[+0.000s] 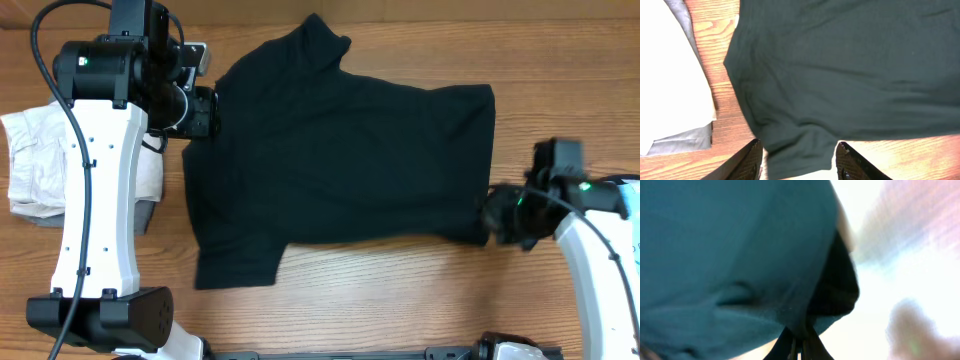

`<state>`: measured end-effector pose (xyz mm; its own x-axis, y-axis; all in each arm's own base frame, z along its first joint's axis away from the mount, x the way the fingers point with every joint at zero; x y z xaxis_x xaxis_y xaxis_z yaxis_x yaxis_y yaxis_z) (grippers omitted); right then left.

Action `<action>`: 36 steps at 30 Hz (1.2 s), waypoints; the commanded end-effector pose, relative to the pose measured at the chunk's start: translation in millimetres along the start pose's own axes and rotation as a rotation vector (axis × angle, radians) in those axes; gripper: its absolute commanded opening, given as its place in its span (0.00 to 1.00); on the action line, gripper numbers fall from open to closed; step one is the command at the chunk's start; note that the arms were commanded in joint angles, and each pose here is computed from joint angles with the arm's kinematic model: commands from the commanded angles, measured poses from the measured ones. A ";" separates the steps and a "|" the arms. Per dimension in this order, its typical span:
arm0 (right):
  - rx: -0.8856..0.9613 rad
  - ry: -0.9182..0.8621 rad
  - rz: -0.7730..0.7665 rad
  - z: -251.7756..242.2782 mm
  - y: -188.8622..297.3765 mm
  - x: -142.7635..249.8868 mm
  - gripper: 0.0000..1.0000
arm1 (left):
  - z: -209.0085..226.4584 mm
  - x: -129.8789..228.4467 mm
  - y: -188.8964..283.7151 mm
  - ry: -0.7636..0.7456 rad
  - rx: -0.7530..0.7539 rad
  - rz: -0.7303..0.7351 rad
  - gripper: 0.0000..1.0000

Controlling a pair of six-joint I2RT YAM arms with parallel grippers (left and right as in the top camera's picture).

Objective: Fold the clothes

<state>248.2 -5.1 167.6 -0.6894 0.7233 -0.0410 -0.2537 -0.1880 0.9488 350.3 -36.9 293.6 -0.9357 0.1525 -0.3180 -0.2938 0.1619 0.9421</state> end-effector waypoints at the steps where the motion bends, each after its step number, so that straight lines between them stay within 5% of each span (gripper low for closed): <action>1: -0.111 0.110 -0.077 35.3 28.7 -9.9 0.04 | 2.4 -1.4 1.2 0.023 -0.002 -0.007 0.51; 10: -0.161 0.250 -0.031 74.2 12.9 13.1 0.04 | 2.2 0.7 1.2 0.028 -0.001 0.003 0.51; 20: 0.028 0.136 -0.156 27.0 24.0 -15.6 0.04 | 0.3 23.7 -4.6 0.092 0.009 0.116 0.56; 36: 0.106 0.026 -0.141 -11.6 30.1 -28.5 0.06 | -3.4 133.7 -147.4 0.331 0.086 0.514 0.57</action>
<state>252.3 -35.9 184.4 -0.6734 0.7258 -0.1406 -0.2436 -0.0383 0.9691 284.2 -42.7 131.6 -0.9865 -0.0105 0.1636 0.1580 0.2054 0.9658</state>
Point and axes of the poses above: each gripper's point midway between its finger pads, its own y axis back along the fingers, its own z axis along the line the jaws close on, x = y × z, the point moved 3 cm from there along y, back along the fingers, and after that the axes turned 5 degrees about -y, right-handed, at the moved point
